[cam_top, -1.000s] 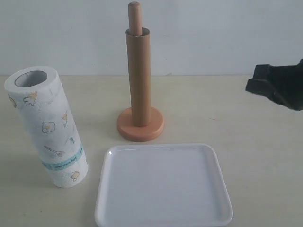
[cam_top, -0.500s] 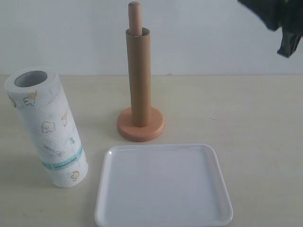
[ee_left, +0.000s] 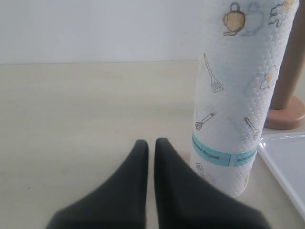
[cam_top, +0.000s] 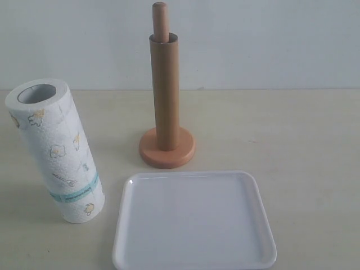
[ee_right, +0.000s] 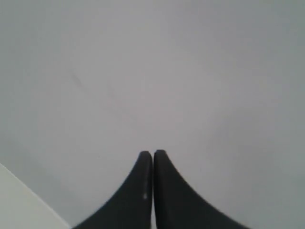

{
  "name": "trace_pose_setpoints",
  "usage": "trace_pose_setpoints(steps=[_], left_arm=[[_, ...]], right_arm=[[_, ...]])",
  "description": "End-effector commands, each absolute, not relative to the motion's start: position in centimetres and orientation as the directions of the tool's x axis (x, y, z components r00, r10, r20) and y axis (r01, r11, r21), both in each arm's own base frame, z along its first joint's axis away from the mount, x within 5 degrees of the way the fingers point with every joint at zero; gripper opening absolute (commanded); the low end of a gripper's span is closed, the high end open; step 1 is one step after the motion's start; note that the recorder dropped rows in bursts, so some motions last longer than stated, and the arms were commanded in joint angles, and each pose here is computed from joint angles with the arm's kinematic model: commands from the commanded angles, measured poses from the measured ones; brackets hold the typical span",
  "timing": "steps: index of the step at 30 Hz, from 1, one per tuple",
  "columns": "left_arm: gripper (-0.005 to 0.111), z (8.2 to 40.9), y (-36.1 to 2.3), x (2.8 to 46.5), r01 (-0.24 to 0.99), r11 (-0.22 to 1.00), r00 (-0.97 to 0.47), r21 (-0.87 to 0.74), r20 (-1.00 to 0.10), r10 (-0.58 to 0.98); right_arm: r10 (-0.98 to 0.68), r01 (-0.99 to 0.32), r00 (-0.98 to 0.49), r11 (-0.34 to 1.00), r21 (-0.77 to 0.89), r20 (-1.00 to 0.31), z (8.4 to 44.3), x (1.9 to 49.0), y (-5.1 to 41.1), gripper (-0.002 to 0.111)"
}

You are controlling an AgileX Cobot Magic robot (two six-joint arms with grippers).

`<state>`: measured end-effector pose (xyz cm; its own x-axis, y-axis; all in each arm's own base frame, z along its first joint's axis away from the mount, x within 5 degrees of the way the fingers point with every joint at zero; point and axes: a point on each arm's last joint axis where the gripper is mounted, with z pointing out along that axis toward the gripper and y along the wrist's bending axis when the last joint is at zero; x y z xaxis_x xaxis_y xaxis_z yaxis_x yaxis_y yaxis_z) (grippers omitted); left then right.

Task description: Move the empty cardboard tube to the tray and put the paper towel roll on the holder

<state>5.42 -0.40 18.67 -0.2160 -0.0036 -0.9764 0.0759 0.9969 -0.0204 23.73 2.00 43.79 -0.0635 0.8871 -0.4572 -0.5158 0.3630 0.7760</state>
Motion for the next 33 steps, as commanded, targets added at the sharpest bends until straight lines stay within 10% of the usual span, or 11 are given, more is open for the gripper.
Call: trace_pose_setpoints(steps=[1,6,11,22,33], left_arm=[[0.004,18.5,-0.4,5.4,0.074,0.997,-0.219,-0.024,-0.976,-0.007],[0.004,18.5,-0.4,5.4,0.074,0.997,-0.219,-0.024,-0.976,-0.007],[0.004,18.5,-0.4,5.4,0.074,0.997,-0.219,-0.024,-0.976,-0.007],[0.004,18.5,-0.4,5.4,0.074,0.997,-0.219,-0.024,-0.976,-0.007],[0.004,18.5,-0.4,5.4,0.074,0.997,-0.219,-0.024,-0.976,-0.007]], right_arm=[[0.594,-0.349,0.275,0.794,0.498,-0.756,46.5,19.3,0.7,0.0],[0.047,0.053,0.172,0.997,0.056,-0.984,45.9,18.7,-1.0,0.0],[-0.248,0.145,-0.204,0.949,-0.28,-0.947,42.4,20.4,-2.2,0.0],[-0.273,-0.41,-0.329,0.904,-0.123,-0.904,37.4,24.4,7.5,0.0],[-0.135,-0.585,-0.341,0.805,0.097,-0.93,32.2,29.6,13.4,0.0]])
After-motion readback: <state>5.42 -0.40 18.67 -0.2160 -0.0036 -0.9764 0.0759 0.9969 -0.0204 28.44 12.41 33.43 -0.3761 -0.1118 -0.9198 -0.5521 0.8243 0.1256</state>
